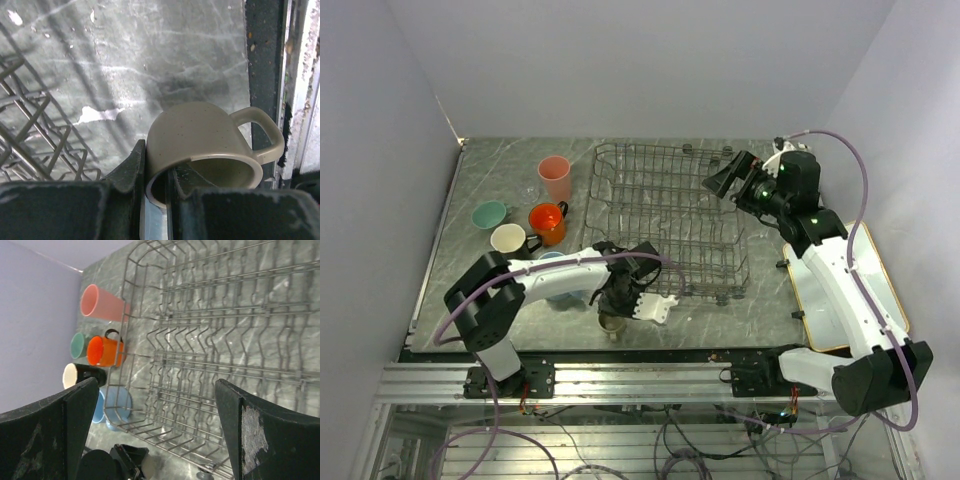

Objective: Unload the cups from the dish rack

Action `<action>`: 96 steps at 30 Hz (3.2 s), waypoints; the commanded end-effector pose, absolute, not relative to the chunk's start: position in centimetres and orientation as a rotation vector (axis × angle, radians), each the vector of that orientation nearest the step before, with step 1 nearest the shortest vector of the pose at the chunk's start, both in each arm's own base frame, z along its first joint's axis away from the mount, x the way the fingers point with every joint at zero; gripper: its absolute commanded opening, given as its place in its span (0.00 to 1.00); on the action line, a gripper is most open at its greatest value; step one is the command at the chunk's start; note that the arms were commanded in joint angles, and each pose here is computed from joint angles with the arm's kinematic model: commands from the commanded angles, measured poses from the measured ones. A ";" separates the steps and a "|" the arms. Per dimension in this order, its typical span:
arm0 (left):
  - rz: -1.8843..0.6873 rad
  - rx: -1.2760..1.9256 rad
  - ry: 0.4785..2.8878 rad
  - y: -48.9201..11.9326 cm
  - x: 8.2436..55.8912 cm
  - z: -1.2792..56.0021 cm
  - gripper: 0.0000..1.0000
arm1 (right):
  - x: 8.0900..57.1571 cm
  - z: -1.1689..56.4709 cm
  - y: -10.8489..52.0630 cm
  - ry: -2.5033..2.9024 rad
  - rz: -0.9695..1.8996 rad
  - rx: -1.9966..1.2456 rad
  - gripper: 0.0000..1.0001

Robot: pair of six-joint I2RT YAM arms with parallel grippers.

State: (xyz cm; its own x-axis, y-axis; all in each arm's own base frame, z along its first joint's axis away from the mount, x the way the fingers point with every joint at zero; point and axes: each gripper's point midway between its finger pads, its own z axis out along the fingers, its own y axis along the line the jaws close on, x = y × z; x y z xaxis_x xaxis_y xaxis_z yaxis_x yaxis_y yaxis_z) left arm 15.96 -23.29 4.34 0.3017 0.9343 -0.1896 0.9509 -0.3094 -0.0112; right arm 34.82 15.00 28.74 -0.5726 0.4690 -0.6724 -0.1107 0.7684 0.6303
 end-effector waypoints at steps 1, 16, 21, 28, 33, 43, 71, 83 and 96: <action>-0.203 2.401 1.781 -24.5 16.8 3.3 0.07 | 33.9 27.6 12.3 2.064 0.638 0.293 1.00; -0.163 2.300 1.824 -23.9 17.0 2.6 0.84 | 30.7 25.7 7.0 2.071 0.333 0.367 1.00; -0.170 2.157 1.798 -24.4 18.7 7.1 0.98 | 30.4 26.9 5.6 2.018 0.266 0.395 1.00; -0.164 1.898 1.710 -23.6 21.7 17.0 1.00 | 29.5 28.6 3.3 1.920 0.155 0.387 1.00; -0.236 1.776 1.688 -22.6 20.8 21.2 1.00 | 29.3 27.2 2.3 1.963 0.077 0.411 1.00; 0.027 0.748 1.754 -11.5 29.3 27.2 1.00 | 28.3 25.9 -1.2 1.816 -0.065 0.554 1.00; 0.076 0.068 1.767 -1.7 27.8 13.9 0.98 | 24.9 16.7 -5.4 1.618 -0.306 0.449 1.00; 0.055 0.083 1.694 -1.7 26.6 11.3 0.98 | 26.1 13.8 -5.3 1.641 -0.328 0.454 1.00; 0.102 -0.003 1.733 -0.5 27.2 10.8 0.99 | 24.7 10.3 -5.4 1.658 -0.328 0.421 1.00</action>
